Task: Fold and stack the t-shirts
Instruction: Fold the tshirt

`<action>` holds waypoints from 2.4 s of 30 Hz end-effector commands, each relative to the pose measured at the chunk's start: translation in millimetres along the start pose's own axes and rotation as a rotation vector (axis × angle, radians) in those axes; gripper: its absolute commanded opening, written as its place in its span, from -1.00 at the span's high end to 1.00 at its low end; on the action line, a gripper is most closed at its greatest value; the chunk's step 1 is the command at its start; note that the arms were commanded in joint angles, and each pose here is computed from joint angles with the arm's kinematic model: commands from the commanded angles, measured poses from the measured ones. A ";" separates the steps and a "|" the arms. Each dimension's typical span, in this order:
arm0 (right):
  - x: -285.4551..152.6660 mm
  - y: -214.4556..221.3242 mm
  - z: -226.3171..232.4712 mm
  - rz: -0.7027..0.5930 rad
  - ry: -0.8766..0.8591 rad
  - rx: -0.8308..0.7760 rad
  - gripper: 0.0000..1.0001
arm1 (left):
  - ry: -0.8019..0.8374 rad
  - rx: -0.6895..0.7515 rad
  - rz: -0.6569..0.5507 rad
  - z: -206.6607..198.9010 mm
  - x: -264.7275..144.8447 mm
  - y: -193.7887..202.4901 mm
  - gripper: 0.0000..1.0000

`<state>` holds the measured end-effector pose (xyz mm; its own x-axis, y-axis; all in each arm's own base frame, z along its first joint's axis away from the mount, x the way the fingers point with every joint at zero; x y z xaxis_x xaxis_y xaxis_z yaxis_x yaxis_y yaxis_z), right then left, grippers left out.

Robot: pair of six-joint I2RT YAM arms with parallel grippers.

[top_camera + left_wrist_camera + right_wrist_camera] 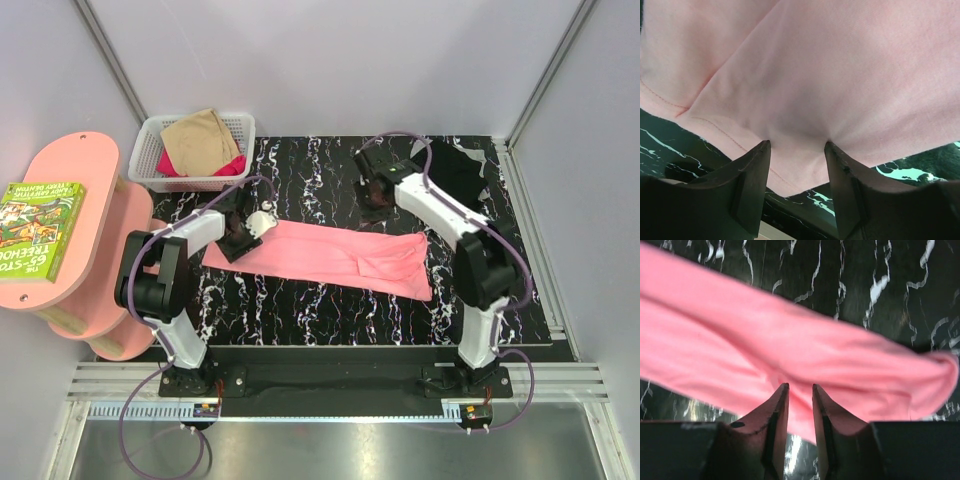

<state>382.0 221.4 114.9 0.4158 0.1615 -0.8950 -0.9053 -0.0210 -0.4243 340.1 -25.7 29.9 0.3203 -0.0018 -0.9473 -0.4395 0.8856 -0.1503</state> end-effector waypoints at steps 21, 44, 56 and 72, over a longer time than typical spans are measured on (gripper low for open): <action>-5.7 109.7 19.6 0.169 -0.051 -0.122 0.07 | 0.084 0.033 -0.052 -21.5 -15.0 -47.6 -0.07; 19.4 108.0 10.7 0.177 0.029 -0.177 0.77 | 0.082 0.036 -0.054 -24.2 -15.3 -44.8 -0.07; 10.0 28.4 1.5 0.052 0.074 -0.165 0.86 | 0.066 0.052 -0.036 -29.2 -13.7 -33.0 -0.07; 32.5 63.3 -4.8 0.188 0.064 -0.125 -0.22 | 0.054 0.057 -0.018 -25.1 -8.7 -26.6 -0.07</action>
<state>351.9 219.9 53.8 0.2763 0.0531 -0.9596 -0.9423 -0.1813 -0.2814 321.6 -63.7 29.0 0.2431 -0.0428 -0.9691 -0.3938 0.9086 -0.1389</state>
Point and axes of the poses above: each gripper's point midway between its finger pads, its own x axis out along the fingers, its own z axis along the line the jaws close on, y = z × x, the point moved 1 cm from there along -x, back along the fingers, and after that the axes turned 7 degrees about x, right-handed, at the moved point
